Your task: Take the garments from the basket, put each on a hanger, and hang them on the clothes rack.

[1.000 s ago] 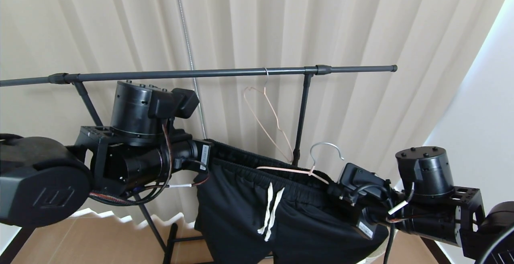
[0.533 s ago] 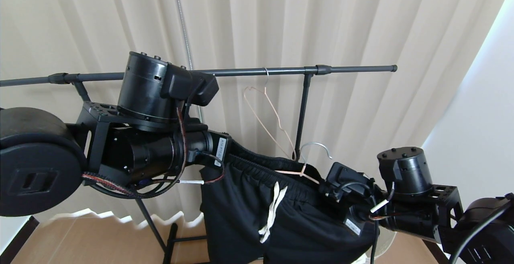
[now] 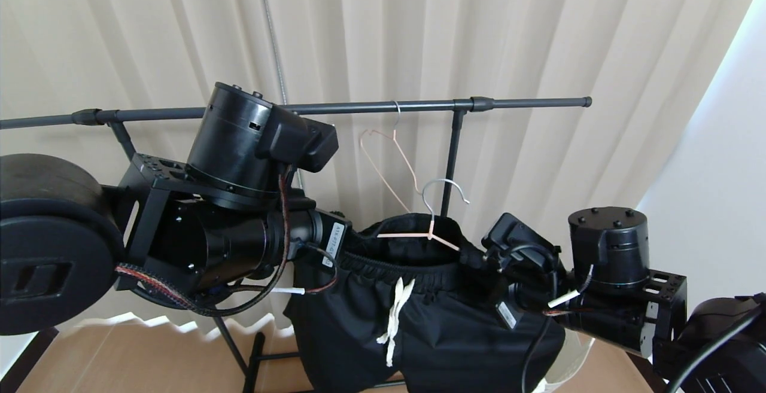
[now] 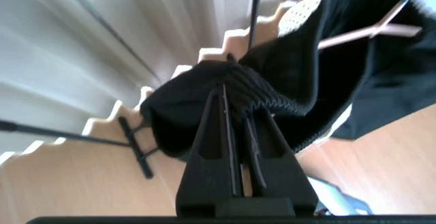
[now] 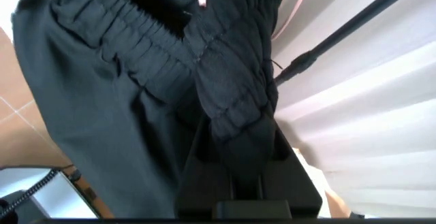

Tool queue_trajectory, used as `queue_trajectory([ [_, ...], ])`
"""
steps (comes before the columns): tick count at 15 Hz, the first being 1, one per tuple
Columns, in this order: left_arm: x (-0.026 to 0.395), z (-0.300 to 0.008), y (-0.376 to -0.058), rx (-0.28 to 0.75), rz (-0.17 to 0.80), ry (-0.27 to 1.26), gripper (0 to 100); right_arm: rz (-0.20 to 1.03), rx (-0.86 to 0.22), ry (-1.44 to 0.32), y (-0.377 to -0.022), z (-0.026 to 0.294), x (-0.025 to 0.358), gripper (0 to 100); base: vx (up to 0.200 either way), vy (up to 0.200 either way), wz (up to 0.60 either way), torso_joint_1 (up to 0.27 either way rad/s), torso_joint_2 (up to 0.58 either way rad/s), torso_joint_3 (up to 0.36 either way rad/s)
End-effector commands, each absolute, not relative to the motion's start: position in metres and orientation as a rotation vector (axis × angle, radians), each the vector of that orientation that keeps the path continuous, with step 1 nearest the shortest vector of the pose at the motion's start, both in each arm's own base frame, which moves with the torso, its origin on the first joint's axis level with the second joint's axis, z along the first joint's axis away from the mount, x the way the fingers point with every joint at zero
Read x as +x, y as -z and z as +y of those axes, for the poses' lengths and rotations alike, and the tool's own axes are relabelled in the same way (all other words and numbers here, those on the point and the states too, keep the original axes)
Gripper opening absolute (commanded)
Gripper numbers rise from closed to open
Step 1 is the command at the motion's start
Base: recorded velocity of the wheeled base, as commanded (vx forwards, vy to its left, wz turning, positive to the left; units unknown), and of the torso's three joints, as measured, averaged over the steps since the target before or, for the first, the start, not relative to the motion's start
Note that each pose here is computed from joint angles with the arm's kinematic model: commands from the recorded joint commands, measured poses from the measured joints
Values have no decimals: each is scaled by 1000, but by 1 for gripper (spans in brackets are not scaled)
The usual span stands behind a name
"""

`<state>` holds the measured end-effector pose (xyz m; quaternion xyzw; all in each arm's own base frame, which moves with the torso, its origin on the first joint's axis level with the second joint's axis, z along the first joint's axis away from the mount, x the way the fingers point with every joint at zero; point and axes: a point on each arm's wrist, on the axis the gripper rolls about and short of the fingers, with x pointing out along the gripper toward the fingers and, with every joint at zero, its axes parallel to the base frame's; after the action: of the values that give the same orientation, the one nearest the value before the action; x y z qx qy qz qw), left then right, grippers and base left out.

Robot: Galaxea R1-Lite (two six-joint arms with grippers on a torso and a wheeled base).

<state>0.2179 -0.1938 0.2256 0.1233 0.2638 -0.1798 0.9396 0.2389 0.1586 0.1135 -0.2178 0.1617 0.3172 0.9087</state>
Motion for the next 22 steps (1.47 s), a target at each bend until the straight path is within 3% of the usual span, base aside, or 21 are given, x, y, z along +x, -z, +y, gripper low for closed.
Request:
queue_trajectory([
  [1,218,-194,-225,257,544,354,0,308,-441,-653,-121,157,236,0,0,0,0,0,0,0],
  [7,210,-185,-218,307,625,302,0,229,-367,-622,-147,148,229,0,0,0,0,0,0,0],
  [19,191,-222,-238,203,570,424,0,326,-404,-674,-115,169,232,0,0,0,0,0,0,0],
  [22,187,-227,-232,220,588,440,0,254,-314,-663,-126,172,233,0,0,0,0,0,0,0],
])
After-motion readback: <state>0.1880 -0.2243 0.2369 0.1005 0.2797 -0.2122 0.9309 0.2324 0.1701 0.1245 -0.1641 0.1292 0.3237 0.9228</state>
